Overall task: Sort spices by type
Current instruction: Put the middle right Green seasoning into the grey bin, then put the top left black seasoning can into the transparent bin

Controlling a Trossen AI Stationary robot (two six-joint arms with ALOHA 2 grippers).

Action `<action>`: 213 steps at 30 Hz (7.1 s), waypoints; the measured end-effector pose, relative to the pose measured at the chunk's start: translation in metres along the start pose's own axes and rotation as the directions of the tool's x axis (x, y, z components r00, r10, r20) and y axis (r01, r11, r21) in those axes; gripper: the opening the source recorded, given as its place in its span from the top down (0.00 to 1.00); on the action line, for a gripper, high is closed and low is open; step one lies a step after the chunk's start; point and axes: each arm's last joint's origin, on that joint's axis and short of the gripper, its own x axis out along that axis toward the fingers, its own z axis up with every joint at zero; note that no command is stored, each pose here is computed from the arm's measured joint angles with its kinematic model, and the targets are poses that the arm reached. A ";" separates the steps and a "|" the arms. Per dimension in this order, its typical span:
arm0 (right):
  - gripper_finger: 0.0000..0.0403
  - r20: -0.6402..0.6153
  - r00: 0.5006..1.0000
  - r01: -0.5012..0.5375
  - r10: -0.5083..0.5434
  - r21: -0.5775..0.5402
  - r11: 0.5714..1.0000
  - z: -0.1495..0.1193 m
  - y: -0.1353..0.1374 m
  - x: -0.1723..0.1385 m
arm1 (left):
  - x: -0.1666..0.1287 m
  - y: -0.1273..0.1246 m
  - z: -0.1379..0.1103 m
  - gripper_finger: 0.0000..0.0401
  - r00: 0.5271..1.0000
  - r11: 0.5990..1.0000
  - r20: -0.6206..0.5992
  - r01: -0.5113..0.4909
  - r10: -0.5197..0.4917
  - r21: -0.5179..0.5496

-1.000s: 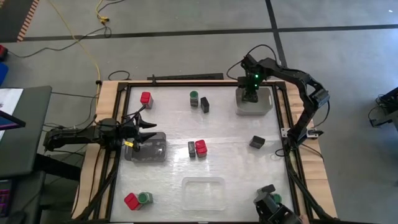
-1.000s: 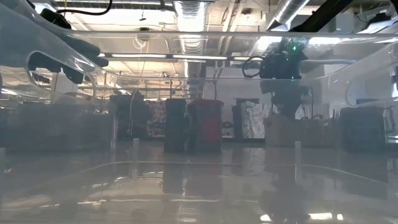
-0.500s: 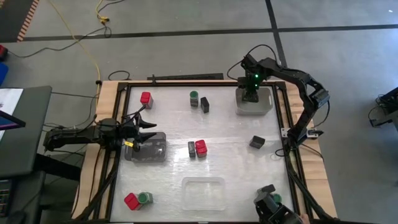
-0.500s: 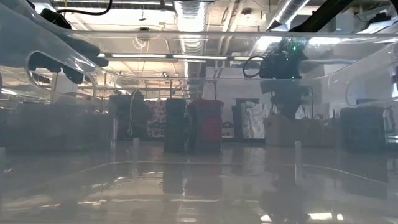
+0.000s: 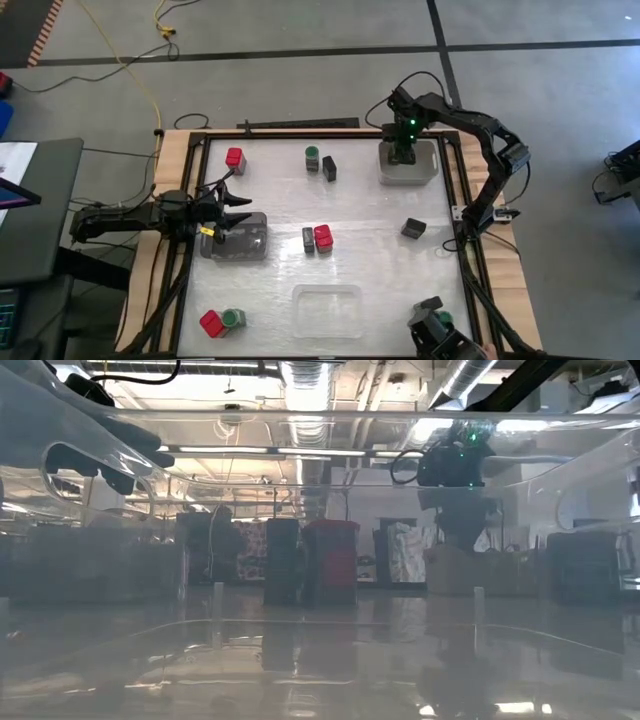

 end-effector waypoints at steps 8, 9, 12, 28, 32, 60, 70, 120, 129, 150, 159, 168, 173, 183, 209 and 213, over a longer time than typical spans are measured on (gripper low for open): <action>0.21 -0.019 1.000 -0.024 0.025 0.046 0.999 0.005 -0.001 -0.021 | 0.000 0.000 0.000 0.54 1.000 1.000 0.000 0.000 0.000 0.000; 0.21 -0.020 0.999 -0.025 0.026 0.066 0.998 0.006 -0.002 -0.025 | 0.000 0.000 0.000 0.54 1.000 1.000 0.000 0.000 0.000 0.000; 0.21 -0.027 0.999 -0.031 0.035 0.117 0.993 0.009 -0.002 -0.039 | 0.000 0.000 0.000 0.54 1.000 1.000 0.000 0.000 0.000 0.000; 0.21 0.069 0.996 0.005 -0.062 0.633 0.774 0.025 0.019 -0.106 | 0.000 0.000 0.000 0.54 1.000 1.000 0.000 0.000 0.000 0.000; 0.21 0.100 0.992 -0.022 -0.072 0.720 0.694 0.034 0.037 -0.117 | 0.000 0.000 0.000 0.54 1.000 1.000 0.000 0.000 0.000 0.000; 0.21 0.196 0.980 -0.141 0.023 0.616 0.775 0.102 0.145 -0.118 | 0.000 0.000 0.000 0.54 1.000 1.000 0.000 0.000 0.000 0.000; 0.21 0.275 0.960 -0.197 0.054 0.525 0.828 0.126 0.187 -0.112 | 0.000 0.000 0.000 0.54 1.000 1.000 0.000 0.000 0.000 0.000; 0.21 0.291 0.953 -0.206 -0.086 0.828 0.522 0.211 0.317 -0.107 | 0.000 0.000 0.000 0.54 1.000 1.000 0.000 0.000 0.000 0.000; 0.21 0.217 0.972 -0.142 -0.091 0.850 0.508 0.203 0.323 -0.106 | 0.000 0.000 0.000 0.54 1.000 1.000 0.000 0.000 0.000 0.000; 0.21 0.256 0.963 -0.184 -0.087 0.856 0.482 0.216 0.320 -0.093 | 0.000 0.000 0.000 0.54 1.000 1.000 0.004 -0.001 0.001 -0.019; 0.21 0.232 0.965 -0.149 -0.119 0.866 0.478 0.215 0.311 -0.092 | 0.000 0.000 0.000 0.54 1.000 1.000 0.004 -0.001 0.001 -0.011; 0.21 0.199 0.969 -0.092 -0.146 0.841 0.533 0.219 0.256 -0.088 | 0.000 0.000 0.000 0.54 1.000 1.000 0.003 0.000 0.001 -0.021; 0.21 0.218 0.963 -0.092 -0.158 0.820 0.565 0.220 0.207 -0.087 | 0.000 0.000 0.000 0.54 1.000 1.000 0.002 -0.001 0.001 -0.023; 0.21 0.116 0.977 0.017 -0.180 0.795 0.607 0.211 0.122 -0.057 | 0.000 0.000 0.000 0.54 1.000 0.989 0.002 0.000 0.000 -0.148; 0.30 0.059 0.994 0.007 -0.088 0.788 0.616 0.224 0.071 0.040 | 0.000 0.000 0.000 0.54 1.000 0.986 0.001 0.000 0.000 -0.168; 0.45 0.037 0.999 -0.016 -0.023 0.799 0.602 0.219 0.072 0.040 | 0.000 0.000 0.000 0.54 1.000 0.986 0.001 0.000 0.000 -0.168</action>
